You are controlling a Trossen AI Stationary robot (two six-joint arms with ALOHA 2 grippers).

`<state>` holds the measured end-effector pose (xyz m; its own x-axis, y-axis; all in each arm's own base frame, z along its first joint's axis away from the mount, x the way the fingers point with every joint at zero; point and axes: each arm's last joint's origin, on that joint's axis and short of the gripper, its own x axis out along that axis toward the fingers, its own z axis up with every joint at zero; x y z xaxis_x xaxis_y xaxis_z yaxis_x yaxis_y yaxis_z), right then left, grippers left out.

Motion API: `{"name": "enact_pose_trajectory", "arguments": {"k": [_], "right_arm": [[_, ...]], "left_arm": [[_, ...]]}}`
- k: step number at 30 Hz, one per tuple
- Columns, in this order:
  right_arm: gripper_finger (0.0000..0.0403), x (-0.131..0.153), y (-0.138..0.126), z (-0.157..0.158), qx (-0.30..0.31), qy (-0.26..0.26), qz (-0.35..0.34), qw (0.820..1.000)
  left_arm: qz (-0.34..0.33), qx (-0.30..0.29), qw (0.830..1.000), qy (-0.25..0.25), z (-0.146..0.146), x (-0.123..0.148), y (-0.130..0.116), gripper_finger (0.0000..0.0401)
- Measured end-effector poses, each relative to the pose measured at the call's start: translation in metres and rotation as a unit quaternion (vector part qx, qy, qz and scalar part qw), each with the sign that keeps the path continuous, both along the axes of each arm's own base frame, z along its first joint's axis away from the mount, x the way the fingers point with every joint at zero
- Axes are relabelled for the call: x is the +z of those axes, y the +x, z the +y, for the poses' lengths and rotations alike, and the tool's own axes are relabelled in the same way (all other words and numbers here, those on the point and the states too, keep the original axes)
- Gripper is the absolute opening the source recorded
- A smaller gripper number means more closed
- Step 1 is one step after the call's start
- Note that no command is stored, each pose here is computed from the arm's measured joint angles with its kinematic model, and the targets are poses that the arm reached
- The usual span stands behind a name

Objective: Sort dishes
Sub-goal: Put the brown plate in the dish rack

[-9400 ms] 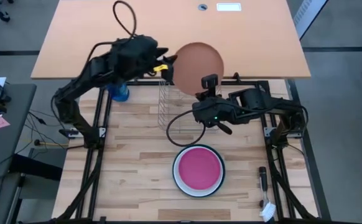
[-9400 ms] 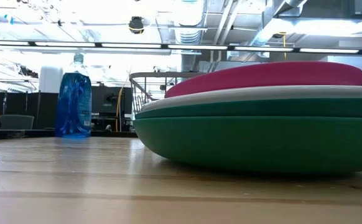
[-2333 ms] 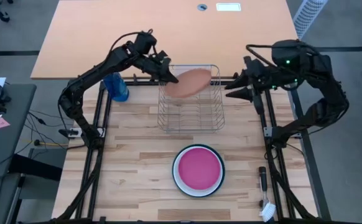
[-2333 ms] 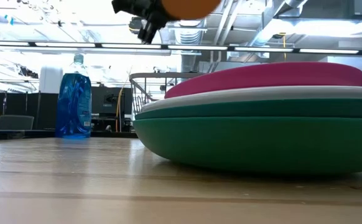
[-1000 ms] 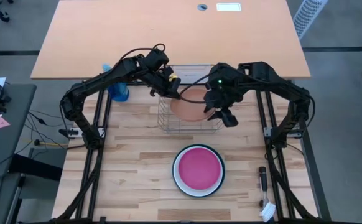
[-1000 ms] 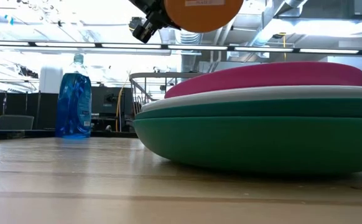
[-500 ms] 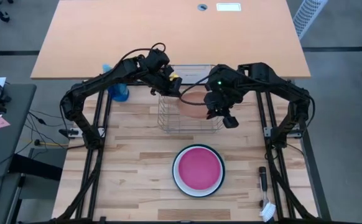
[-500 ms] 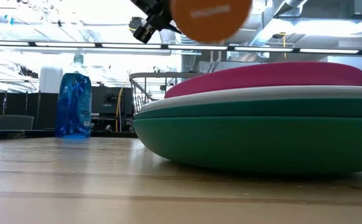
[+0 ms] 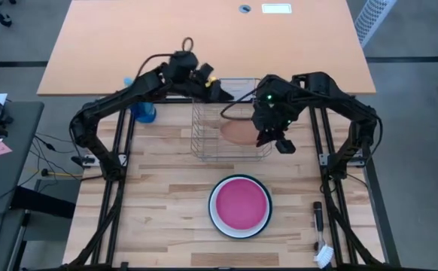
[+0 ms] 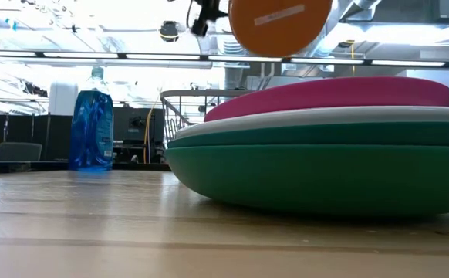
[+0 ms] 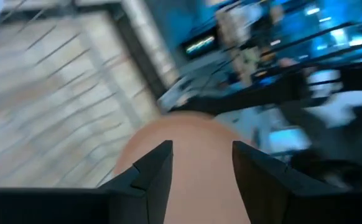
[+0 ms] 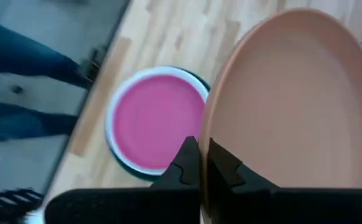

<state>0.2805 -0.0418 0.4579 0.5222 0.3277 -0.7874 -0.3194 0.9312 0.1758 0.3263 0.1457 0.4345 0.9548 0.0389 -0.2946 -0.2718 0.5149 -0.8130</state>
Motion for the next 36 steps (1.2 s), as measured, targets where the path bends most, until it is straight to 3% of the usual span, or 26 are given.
{"name": "enact_pose_trajectory", "arguments": {"k": [7,14,21,25,30,36], "right_arm": [[0.0003,0.021,-0.015,-0.032,-0.070,0.087,-0.048,0.993],[0.0003,0.030,-0.017,-0.080,-0.104,0.220,-0.116,0.963],[0.0002,0.037,-0.013,-0.114,-0.139,0.264,-0.173,0.939],[0.0002,0.033,0.000,-0.133,-0.094,0.337,-0.183,0.919],[0.0002,0.013,0.022,-0.155,-0.087,0.382,-0.161,0.906],[0.0002,-0.017,0.037,-0.186,-0.123,0.396,-0.138,0.900]], "left_arm": [[-0.037,0.058,0.993,0.100,-0.014,0.039,-0.041,0.0153],[0.042,0.128,0.973,0.188,-0.029,0.052,-0.088,0.0153],[0.129,0.128,0.967,0.179,-0.012,0.035,-0.101,0.0153],[0.124,0.070,0.978,0.153,0.002,0.025,-0.092,0.0153],[0.140,0.041,0.974,0.172,0.009,0.018,-0.089,0.0153],[0.199,0.065,0.963,0.172,0.013,0.014,-0.107,0.0153]]}}
